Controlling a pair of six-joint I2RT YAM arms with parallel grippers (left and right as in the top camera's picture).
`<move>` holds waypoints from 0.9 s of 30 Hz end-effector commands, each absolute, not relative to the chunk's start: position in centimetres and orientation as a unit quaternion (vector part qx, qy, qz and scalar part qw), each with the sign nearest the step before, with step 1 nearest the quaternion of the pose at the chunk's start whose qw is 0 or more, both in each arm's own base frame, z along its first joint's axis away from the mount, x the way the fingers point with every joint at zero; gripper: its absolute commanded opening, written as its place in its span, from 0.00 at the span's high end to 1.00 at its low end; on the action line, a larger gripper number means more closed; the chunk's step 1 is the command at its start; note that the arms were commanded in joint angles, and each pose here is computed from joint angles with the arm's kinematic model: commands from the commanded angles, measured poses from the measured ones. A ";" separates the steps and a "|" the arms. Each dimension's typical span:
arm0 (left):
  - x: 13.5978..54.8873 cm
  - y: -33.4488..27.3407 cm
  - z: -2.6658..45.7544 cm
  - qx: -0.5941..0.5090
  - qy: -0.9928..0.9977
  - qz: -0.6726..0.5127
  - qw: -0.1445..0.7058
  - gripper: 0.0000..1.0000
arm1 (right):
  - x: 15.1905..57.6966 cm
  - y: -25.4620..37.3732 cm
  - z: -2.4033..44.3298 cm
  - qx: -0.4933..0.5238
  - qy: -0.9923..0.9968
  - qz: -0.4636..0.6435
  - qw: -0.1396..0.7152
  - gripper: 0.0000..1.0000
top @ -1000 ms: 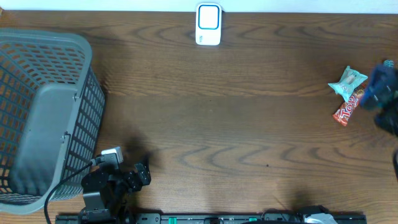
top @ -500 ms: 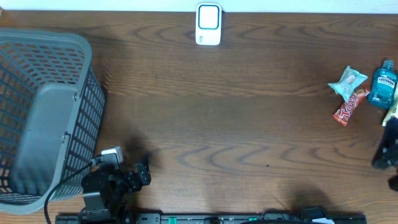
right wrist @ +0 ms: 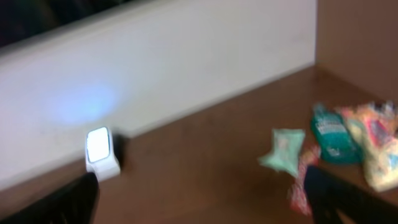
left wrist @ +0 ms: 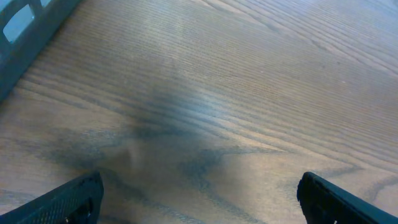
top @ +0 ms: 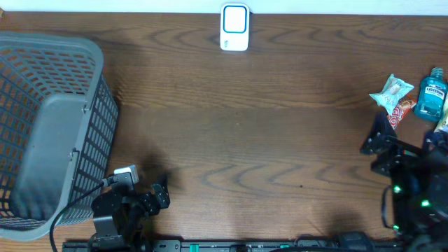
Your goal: Scan the item barcode
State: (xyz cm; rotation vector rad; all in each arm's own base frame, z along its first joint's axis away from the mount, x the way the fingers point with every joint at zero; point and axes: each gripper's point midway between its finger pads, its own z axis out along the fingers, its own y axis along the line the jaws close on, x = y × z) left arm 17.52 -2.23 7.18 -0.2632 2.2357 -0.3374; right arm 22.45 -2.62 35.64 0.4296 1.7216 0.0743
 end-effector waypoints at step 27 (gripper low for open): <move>16.4 -2.3 5.7 -0.114 0.906 -0.133 0.386 0.02 | 23.1 -6.1 22.0 0.236 0.617 0.017 0.750 0.01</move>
